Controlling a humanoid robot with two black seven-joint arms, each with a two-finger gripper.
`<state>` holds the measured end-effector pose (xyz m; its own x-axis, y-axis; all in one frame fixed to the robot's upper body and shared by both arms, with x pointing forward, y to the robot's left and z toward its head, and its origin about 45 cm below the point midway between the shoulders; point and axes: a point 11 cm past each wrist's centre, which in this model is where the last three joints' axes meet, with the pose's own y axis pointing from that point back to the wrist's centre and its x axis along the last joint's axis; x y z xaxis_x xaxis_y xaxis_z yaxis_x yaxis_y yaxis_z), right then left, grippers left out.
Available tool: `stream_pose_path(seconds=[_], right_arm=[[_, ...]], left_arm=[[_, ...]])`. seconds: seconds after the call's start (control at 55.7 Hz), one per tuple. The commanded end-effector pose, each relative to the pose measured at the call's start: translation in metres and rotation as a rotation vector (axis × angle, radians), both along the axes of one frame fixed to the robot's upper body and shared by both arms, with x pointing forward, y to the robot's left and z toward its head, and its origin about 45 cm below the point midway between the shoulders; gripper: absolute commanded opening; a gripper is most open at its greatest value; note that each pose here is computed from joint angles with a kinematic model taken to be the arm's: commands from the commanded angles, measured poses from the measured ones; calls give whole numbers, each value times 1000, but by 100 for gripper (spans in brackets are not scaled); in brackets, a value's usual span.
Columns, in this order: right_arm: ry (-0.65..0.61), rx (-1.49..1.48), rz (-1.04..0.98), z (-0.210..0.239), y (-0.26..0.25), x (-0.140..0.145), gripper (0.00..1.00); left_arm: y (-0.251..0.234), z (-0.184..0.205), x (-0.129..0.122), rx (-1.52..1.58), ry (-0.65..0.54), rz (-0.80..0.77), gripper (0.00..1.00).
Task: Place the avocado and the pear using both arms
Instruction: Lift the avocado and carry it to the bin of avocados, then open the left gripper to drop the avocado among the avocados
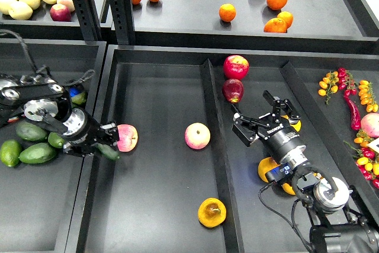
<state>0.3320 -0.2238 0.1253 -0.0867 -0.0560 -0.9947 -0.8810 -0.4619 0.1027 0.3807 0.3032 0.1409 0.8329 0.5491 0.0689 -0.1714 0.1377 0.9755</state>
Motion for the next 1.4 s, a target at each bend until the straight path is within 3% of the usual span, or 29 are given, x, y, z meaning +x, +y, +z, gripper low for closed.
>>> stream_pose_path(seconds=[0.0, 0.126, 0.593, 0.772, 0.862, 1.168, 1.383], right_arm=[[1, 0, 0, 0, 0, 0, 100], [1, 0, 0, 0, 0, 0, 100], [5, 0, 8, -5, 2, -6, 100], [3, 1, 7, -5, 2, -7, 100], [4, 0, 9, -5, 2, -7, 100], [7, 0, 16, -6, 5, -9, 100], [9, -2, 24, -7, 7, -9, 100]], left_arm=[[48, 11, -3, 39, -19, 87, 12], [75, 6, -15, 57, -2, 143, 12], [89, -47, -63, 45, 107, 193, 13], [91, -55, -71, 37, 117, 207, 16], [88, -56, -70, 35, 116, 199, 26], [91, -52, -67, 70, 102, 163, 83], [86, -43, -58, 47, 75, 163, 98]])
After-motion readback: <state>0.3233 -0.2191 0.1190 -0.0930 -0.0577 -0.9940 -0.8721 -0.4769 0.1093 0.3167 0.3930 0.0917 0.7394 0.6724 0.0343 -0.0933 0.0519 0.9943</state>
